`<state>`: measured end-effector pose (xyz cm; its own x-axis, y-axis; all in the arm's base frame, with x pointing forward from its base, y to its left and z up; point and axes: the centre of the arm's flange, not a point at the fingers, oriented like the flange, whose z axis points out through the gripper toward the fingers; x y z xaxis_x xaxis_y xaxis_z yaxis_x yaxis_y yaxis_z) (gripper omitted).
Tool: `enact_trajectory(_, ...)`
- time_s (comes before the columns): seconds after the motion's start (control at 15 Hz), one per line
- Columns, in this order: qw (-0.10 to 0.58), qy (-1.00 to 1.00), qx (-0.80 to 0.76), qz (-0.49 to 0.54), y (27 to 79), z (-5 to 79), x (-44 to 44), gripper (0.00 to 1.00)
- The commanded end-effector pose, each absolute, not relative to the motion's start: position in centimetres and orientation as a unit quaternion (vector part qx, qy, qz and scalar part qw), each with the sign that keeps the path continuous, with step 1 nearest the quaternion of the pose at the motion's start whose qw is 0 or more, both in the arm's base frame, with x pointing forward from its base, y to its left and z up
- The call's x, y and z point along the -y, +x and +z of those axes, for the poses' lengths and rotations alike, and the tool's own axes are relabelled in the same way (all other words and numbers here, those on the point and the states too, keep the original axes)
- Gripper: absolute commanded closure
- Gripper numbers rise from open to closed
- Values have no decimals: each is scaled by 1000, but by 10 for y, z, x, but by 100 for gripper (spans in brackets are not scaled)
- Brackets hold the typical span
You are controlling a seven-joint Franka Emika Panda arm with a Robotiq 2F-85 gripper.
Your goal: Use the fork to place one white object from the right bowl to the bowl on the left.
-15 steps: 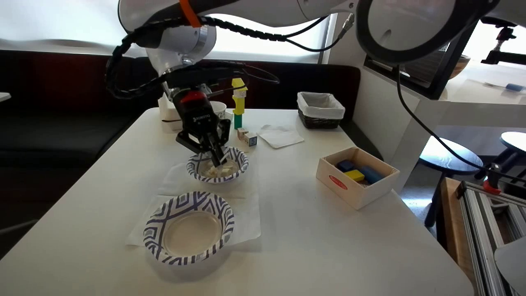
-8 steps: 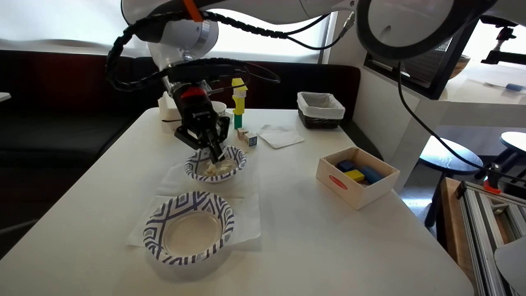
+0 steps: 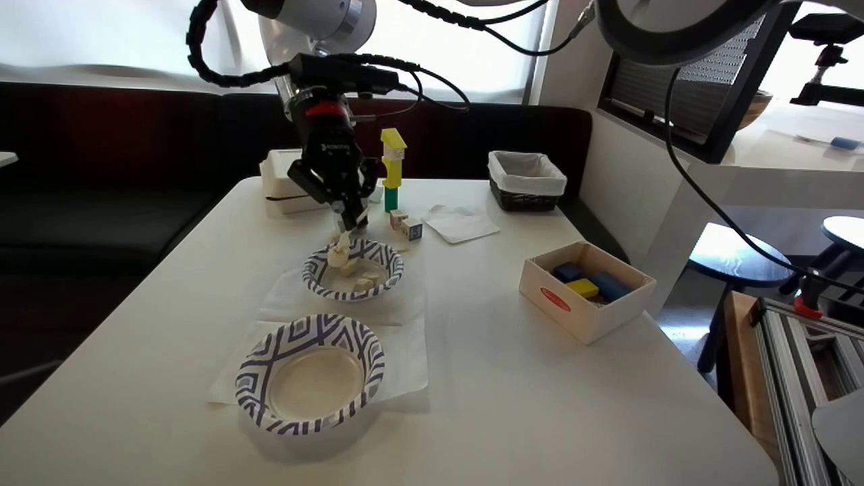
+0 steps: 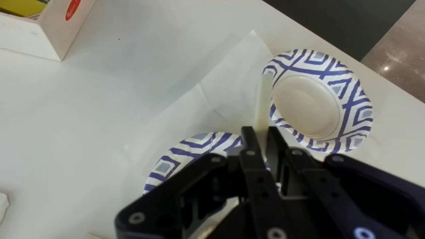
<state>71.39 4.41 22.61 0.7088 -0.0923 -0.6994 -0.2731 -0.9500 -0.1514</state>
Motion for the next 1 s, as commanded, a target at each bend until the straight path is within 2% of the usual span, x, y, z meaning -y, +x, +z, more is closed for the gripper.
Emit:
enact_trajectory(0.0,157,-906,-73,386,709,240,-40,97)
enact_trajectory(0.33,198,-877,26,436,687,258,-67,97)
enact_trajectory(0.93,176,-826,119,522,646,189,-156,97)
